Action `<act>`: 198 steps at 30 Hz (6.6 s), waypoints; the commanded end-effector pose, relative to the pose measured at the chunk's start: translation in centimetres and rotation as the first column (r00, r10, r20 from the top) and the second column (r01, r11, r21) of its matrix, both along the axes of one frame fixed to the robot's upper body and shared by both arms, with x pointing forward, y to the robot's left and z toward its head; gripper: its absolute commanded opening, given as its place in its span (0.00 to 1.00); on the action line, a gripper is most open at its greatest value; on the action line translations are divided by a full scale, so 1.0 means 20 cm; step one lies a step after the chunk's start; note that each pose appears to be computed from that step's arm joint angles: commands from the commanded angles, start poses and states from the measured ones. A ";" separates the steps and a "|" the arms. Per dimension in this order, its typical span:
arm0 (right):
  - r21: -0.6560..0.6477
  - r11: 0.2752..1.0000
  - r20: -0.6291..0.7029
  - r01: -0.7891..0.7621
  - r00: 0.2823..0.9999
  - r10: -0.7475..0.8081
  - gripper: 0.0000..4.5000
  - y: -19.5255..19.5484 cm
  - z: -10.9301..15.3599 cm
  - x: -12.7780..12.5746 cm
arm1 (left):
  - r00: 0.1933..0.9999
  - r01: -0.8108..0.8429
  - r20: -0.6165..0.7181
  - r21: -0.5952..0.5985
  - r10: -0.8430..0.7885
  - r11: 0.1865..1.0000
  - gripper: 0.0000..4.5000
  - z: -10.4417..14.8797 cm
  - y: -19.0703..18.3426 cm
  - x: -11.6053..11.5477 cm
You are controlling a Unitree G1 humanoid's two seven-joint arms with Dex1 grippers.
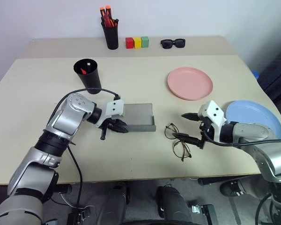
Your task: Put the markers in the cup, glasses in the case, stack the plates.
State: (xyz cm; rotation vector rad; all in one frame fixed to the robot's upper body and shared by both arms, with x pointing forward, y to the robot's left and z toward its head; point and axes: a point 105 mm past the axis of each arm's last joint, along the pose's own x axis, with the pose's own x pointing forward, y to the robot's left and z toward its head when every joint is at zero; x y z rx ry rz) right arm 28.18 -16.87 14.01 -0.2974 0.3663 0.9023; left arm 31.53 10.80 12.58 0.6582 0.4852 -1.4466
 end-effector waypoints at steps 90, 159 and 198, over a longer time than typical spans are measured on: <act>-0.107 0.919 0.281 -0.379 0.875 0.394 0.77 0.65 0.26 0.21 | 0.669 -0.556 0.035 -0.640 0.743 0.531 0.03 0.22 0.26 0.13; -0.459 0.725 0.725 0.513 0.688 -0.027 0.01 -0.49 0.34 0.34 | 0.990 -0.076 0.037 -0.686 0.140 0.723 0.02 0.14 -0.37 -0.34; -0.456 0.816 0.453 0.354 0.882 -0.130 0.99 -0.47 -0.03 0.07 | 0.994 -0.029 0.060 -0.633 0.087 0.773 0.02 0.06 -0.45 -0.29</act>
